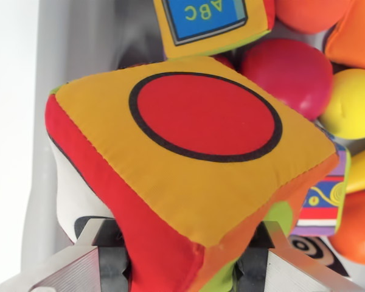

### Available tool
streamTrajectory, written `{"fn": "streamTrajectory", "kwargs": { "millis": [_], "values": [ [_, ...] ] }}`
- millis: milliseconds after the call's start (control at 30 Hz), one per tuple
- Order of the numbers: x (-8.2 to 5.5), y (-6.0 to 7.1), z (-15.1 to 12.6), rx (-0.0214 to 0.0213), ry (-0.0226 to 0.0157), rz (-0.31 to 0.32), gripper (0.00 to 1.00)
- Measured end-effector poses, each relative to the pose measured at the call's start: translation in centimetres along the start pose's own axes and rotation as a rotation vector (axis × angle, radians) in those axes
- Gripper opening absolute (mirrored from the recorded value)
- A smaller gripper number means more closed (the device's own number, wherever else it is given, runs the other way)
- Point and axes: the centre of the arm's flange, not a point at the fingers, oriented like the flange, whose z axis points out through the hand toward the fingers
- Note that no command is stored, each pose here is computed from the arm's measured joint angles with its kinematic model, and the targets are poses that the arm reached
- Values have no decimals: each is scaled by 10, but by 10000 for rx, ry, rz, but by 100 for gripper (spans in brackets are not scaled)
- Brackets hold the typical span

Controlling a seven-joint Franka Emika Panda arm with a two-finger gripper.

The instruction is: Pick an object from the bin

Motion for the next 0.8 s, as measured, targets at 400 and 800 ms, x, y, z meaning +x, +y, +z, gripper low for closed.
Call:
{"fn": "streamTrajectory", "kwargs": {
  "millis": [400, 800],
  "values": [
    [0, 0, -52, 1, -1, -9, 0],
    [-1, 0, -100, -6, -13, -7, 0]
  ]
}}
